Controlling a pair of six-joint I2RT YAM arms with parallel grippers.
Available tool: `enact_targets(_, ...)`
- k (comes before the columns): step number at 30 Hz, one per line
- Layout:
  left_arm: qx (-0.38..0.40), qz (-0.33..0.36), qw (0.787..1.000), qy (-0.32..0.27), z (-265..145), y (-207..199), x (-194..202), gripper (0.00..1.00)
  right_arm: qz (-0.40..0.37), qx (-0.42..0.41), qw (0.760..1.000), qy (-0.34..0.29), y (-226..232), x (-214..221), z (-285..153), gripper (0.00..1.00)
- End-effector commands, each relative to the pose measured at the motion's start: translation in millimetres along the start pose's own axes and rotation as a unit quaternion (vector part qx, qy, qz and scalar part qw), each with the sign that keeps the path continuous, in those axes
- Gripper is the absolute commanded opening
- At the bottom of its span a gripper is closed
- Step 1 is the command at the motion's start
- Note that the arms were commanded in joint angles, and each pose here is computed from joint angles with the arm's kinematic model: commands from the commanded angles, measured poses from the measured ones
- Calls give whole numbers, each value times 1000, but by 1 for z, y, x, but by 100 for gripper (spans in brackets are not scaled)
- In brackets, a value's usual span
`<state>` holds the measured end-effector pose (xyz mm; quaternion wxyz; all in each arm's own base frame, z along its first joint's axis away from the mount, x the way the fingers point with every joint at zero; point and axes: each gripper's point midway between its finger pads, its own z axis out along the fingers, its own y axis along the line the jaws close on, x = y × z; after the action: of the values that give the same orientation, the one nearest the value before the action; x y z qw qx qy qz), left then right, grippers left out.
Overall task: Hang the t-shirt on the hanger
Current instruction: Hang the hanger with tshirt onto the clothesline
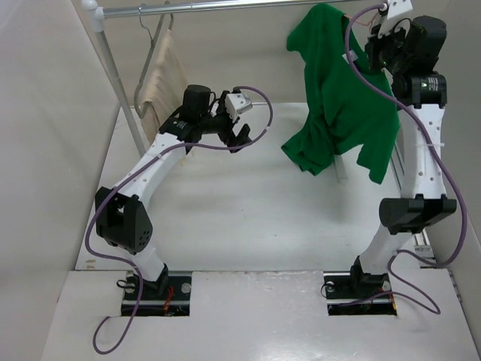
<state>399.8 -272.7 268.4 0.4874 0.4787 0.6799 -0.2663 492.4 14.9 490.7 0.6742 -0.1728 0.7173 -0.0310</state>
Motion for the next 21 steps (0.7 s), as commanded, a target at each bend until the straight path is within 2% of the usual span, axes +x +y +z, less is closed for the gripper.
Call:
enact_targets(1,-9,25,999,-35,-20,-8,-29,100,18,60,992,-113,-28,-63,-2,0)
enact_targets(7,-14,24,999,-32,-22,-10,-21,100,24,54,992,-115,-19,-62,18,0)
enact_targets(11,-18,23,999,-30,-26,-12,-19,100,32,28,996,-73,2,-30,32,0)
enact_targets(13,-18,28,999,-30,-27,-14,-19,100,33,20,997,-64,7,-20,30,37)
enact_targets(14,-16,25,999,-26,-26,-15,-14,100,33,14,997,-63,10,-17,27,64)
enact_targets(15,-16,25,999,-26,-26,-15,-14,100,29,12,998,-56,14,-12,17,97)
enact_targets(16,-15,22,999,-23,-25,-16,-10,100,24,26,998,-51,10,-10,9,100)
enact_targets(20,-11,22,1000,-14,-23,-22,-1,100,2,83,994,-66,-4,-20,-46,100)
enact_targets(21,-9,18,1000,-8,-24,-25,6,100,-4,99,991,-87,-8,-37,-79,100)
